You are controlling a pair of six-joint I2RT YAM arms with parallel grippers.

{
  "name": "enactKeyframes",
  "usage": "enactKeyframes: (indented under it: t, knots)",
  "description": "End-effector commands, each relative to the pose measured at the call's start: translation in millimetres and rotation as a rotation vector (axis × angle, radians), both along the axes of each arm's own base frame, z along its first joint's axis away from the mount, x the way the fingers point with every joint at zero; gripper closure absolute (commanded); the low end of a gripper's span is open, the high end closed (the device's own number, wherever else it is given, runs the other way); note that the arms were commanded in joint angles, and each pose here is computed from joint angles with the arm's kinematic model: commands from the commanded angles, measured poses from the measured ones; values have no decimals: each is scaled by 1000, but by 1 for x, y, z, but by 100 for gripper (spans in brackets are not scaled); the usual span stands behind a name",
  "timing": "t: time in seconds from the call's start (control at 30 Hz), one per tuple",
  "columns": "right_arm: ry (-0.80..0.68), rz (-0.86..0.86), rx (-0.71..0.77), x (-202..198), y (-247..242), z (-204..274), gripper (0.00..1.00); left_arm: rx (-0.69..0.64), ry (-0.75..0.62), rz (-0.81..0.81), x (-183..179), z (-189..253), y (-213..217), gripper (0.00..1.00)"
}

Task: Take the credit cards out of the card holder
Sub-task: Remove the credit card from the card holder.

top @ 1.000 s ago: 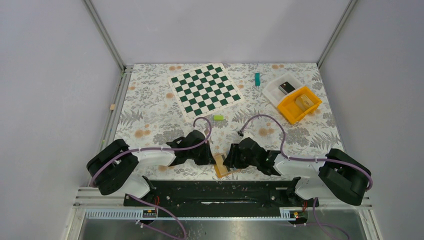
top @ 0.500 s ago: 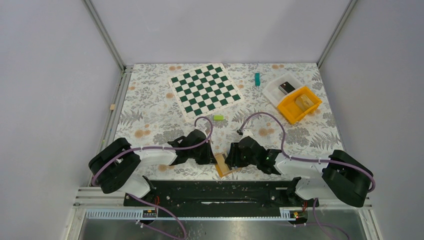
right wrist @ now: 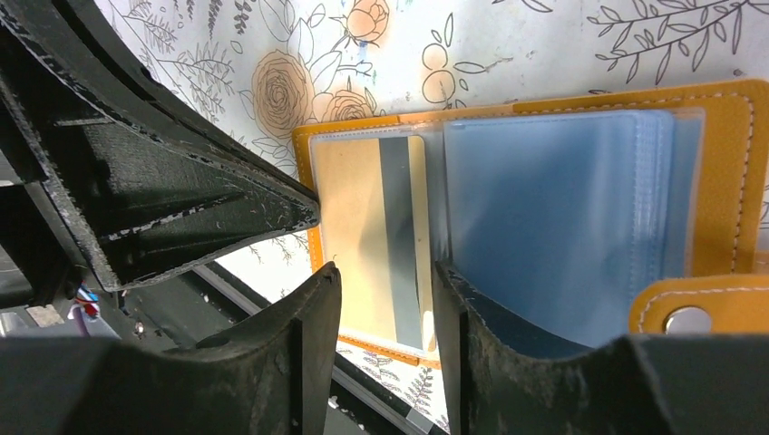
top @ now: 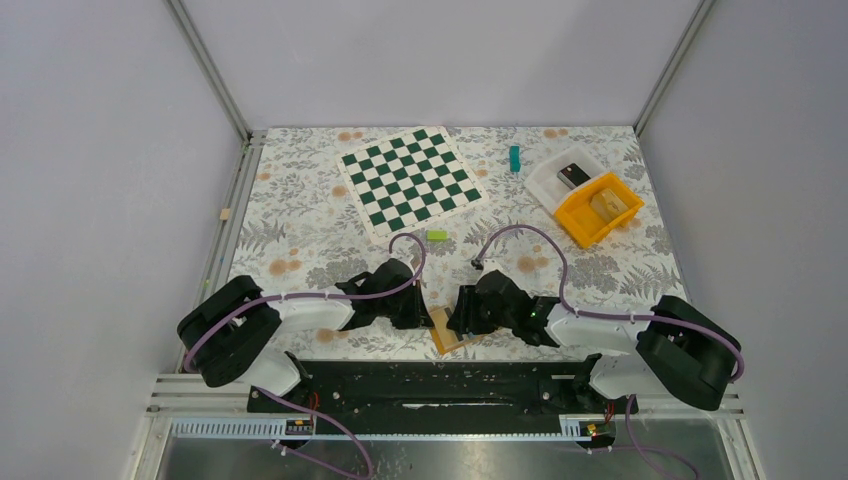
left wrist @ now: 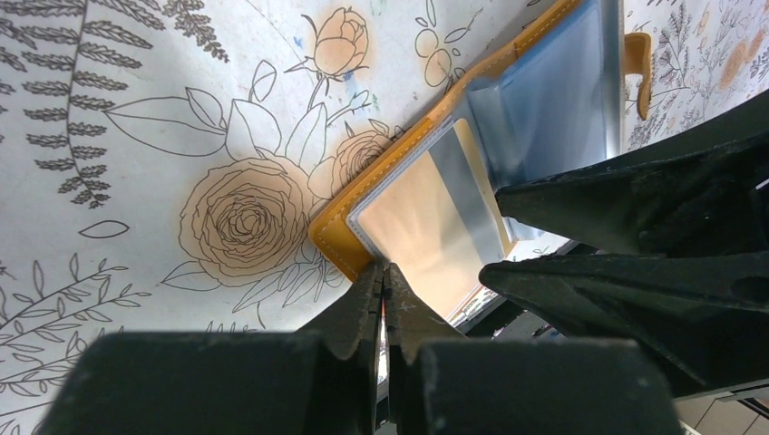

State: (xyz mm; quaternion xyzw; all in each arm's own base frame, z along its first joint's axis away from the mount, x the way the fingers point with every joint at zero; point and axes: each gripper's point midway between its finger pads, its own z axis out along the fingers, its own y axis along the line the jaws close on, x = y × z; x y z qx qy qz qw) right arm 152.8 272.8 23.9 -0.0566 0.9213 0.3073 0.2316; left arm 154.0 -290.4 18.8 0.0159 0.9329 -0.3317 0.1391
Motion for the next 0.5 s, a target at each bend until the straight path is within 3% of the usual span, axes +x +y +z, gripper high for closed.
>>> enactKeyframes:
  t: [0.0, 0.47]
  knots:
    - [-23, 21, 154, 7, 19, 30, 53, 75, 11, -7, -4, -12, 11, 97]
    - [-18, 19, 301, 9, 24, 46, 68, 50, 22, 3, -6, -10, 10, 97]
